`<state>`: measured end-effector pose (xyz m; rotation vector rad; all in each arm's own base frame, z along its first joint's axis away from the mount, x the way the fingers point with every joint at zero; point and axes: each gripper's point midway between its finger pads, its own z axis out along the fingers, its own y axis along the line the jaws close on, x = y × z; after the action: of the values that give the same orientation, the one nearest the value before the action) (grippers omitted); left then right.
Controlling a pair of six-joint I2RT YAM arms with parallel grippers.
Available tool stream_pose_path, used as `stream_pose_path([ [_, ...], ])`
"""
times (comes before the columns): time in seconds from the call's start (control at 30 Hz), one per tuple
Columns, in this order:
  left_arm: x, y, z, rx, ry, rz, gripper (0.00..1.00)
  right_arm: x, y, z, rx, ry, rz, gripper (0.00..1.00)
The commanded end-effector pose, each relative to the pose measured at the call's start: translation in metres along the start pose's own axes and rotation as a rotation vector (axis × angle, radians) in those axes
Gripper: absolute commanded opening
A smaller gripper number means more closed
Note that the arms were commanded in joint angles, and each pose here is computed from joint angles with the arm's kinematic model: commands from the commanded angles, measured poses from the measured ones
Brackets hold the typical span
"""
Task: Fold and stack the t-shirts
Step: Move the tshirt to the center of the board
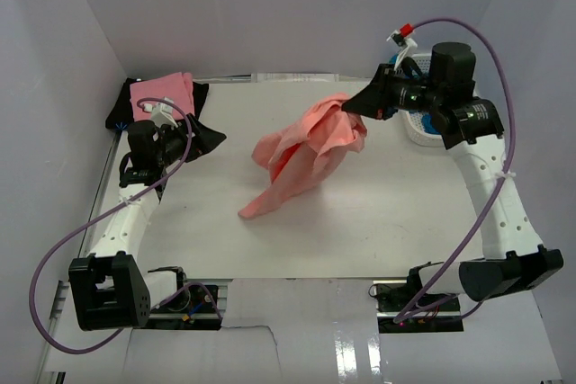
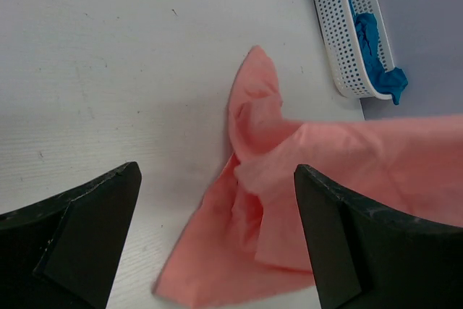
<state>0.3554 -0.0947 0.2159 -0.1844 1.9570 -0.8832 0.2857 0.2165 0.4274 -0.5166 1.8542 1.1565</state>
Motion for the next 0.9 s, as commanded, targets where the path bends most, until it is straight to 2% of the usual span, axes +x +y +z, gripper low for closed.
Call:
stream_pose_path([
  [0.0, -0.008, -0.011, -0.006, 0.023, -0.032, 0.031, 0.98, 0.057, -0.055, 0.021, 0.107, 0.126, 0.138, 0.08],
  [0.07, -0.007, -0.011, -0.006, 0.023, -0.029, 0.029, 0.98, 0.085, -0.084, 0.028, 0.18, 0.178, 0.185, 0.08],
  [0.13, -0.008, -0.011, -0.007, 0.022, -0.033, 0.032, 0.98, 0.121, -0.12, 0.034, 0.281, 0.248, 0.248, 0.15],
  [0.2, -0.008, -0.011, -0.007, 0.019, -0.035, 0.033, 0.98, 0.143, -0.158, 0.027, 0.471, 0.299, 0.254, 0.44],
  [0.23, -0.008, -0.011, -0.008, 0.02, -0.036, 0.036, 0.98, 0.149, -0.182, 0.02, 0.609, 0.321, 0.242, 0.63],
  [0.33, -0.006, -0.009, -0.007, 0.017, -0.03, 0.035, 0.98, 0.151, -0.194, 0.011, 0.731, 0.341, 0.192, 0.81],
  [0.4, -0.007, -0.009, -0.007, 0.017, -0.03, 0.035, 0.98, 0.148, -0.191, 0.01, 0.753, 0.339, 0.158, 0.83],
  [0.5, -0.005, -0.008, -0.005, 0.015, -0.022, 0.028, 0.98, 0.158, -0.167, 0.025, 0.691, 0.401, 0.07, 0.84],
  [0.63, -0.004, -0.006, -0.003, 0.014, -0.014, 0.02, 0.98, 0.204, -0.124, 0.054, 0.567, 0.559, -0.066, 0.84],
  [0.73, -0.003, -0.005, -0.002, 0.011, -0.011, 0.016, 0.98, 0.232, -0.115, 0.07, 0.513, 0.594, -0.07, 0.83],
  [0.87, -0.004, -0.002, -0.002, -0.01, -0.016, 0.014, 0.98, 0.249, -0.112, 0.095, 0.473, 0.591, -0.051, 0.8],
])
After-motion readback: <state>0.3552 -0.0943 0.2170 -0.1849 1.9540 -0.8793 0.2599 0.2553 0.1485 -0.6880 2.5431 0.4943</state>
